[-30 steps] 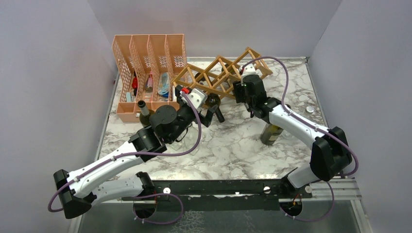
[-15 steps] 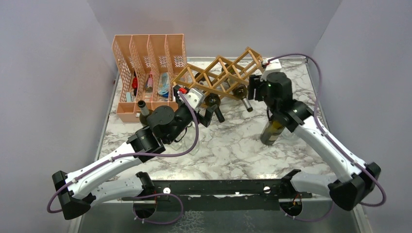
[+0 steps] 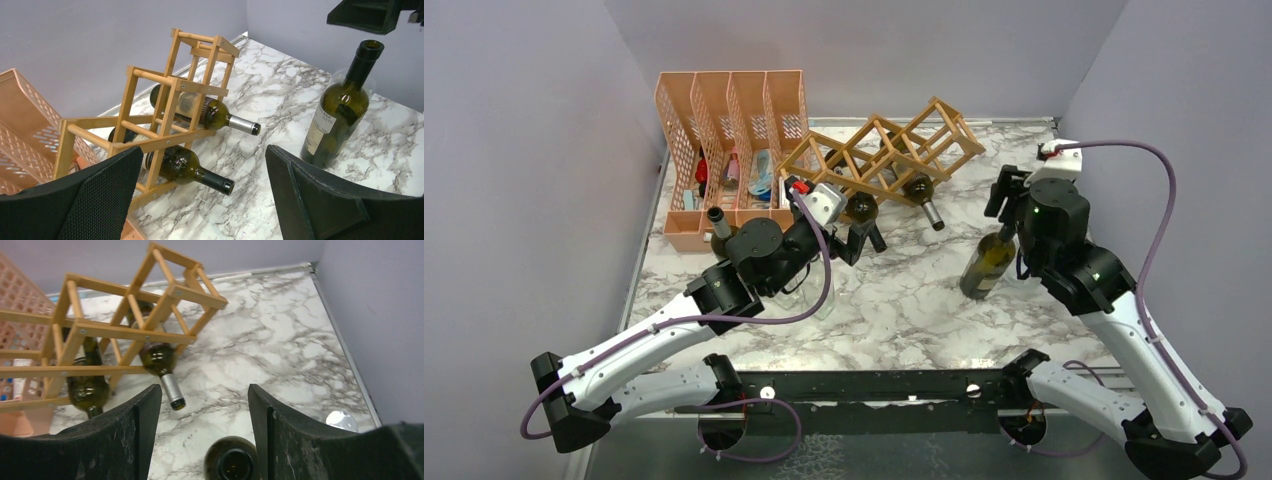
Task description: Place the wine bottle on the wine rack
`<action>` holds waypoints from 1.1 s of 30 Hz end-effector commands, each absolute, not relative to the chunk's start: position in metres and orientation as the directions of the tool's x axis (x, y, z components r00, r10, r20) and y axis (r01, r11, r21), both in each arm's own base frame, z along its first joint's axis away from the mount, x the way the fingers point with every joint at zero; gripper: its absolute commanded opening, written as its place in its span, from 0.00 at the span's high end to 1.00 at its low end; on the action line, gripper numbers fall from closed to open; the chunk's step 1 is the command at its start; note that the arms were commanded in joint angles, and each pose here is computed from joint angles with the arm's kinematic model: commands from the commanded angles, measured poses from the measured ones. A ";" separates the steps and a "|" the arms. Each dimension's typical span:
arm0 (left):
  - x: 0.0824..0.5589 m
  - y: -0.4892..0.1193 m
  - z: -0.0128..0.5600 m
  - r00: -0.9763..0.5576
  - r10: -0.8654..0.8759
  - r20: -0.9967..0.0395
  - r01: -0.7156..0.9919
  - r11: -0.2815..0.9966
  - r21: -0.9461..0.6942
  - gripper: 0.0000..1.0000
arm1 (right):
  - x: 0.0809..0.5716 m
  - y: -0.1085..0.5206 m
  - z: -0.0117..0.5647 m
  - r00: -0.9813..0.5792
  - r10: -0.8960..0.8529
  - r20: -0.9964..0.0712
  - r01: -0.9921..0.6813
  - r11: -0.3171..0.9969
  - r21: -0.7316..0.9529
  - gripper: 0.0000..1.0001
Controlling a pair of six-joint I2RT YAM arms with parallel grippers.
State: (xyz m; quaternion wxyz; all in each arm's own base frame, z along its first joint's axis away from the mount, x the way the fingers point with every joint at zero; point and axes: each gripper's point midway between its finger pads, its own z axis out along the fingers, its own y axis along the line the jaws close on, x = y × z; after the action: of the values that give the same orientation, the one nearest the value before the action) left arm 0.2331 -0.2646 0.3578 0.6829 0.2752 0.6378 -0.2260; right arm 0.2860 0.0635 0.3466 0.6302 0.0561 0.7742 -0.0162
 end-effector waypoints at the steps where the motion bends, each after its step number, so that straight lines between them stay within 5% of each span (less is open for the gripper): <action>1: 0.224 -0.270 0.382 0.111 -0.033 -0.993 0.698 0.714 0.054 0.01 | 0.274 0.046 0.303 -0.321 0.049 -0.946 0.206 0.978 -0.019 0.33; 11: 0.224 -0.281 0.381 0.099 -0.027 -0.995 0.725 0.687 0.053 0.01 | 0.266 0.046 0.269 -0.344 0.132 -0.930 0.233 0.971 0.051 0.44; 16: 0.224 -0.289 0.381 0.092 -0.030 -0.995 0.740 0.671 0.048 0.01 | 0.265 0.043 0.267 -0.339 0.132 -0.932 0.254 0.966 0.044 0.58; 25: 0.219 -0.307 0.385 0.074 -0.071 -0.995 0.788 0.616 0.014 0.01 | 0.263 0.048 0.289 -0.320 0.075 -0.945 0.169 0.985 0.021 0.98; 33: 0.214 -0.334 0.370 0.030 -0.082 -0.996 0.848 0.529 -0.017 0.01 | 0.249 0.084 0.332 -0.276 0.042 -0.960 -0.116 0.990 0.077 0.99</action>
State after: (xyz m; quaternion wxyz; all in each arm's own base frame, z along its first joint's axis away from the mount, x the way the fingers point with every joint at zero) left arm 0.2251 -0.3172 0.3513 0.6425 0.3199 0.6254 -0.3061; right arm 0.2550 0.0605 0.2732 0.5482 0.0166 0.8359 -0.0210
